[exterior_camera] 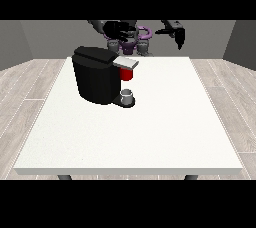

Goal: Insert the coffee pod into the coffee machine and close the lid

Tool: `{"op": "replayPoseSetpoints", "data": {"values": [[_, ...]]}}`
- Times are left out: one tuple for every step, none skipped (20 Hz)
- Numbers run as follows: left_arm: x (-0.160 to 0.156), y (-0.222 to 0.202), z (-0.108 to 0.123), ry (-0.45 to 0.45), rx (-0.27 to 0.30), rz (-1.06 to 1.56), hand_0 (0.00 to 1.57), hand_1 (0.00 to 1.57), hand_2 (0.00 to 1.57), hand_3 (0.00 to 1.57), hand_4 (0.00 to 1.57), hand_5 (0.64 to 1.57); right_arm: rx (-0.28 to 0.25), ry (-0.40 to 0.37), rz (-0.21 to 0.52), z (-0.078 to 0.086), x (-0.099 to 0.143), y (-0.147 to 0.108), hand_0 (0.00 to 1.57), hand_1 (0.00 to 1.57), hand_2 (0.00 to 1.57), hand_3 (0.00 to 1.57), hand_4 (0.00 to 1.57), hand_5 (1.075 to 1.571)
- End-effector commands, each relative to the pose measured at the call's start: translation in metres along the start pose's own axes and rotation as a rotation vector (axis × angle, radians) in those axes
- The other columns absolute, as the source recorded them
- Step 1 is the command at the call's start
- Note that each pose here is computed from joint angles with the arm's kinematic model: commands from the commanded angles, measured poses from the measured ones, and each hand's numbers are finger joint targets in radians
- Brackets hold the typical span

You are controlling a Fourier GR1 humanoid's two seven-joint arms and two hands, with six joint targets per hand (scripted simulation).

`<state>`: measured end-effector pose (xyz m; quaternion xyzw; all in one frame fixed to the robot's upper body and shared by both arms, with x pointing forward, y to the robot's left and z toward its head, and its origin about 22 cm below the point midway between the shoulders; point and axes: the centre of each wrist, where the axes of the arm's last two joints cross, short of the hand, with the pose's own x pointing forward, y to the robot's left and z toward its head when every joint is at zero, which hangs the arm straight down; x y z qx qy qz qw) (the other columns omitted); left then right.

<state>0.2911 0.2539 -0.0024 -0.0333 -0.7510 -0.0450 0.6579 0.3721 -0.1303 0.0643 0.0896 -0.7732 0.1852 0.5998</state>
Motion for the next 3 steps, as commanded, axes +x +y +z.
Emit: {"op": "replayPoseSetpoints", "data": {"values": [[-0.023, -0.001, 0.02, 0.056, 0.021, 0.013, 0.0, 0.0, 0.0, 0.0, 0.19, 1.571, -0.018, 0.005, -0.129, 0.041, -0.029, 0.013, 0.0, 0.0, 0.0, 0.0, 0.28, 1.571], [-0.016, 0.019, 0.016, 0.064, 0.085, 0.008, 0.0, 0.0, 0.0, 0.0, 0.19, 1.571, -0.034, 0.045, -0.138, 0.047, -0.032, 0.011, 0.0, 0.0, 0.0, 0.0, 0.25, 1.571], [-0.032, 0.032, 0.034, 0.103, 0.118, -0.026, 0.0, 0.0, 0.0, 0.0, 0.19, 1.571, -0.028, 0.05, -0.171, 0.057, -0.034, 0.013, 0.0, 0.0, 0.0, 0.0, 0.16, 1.571]]}}
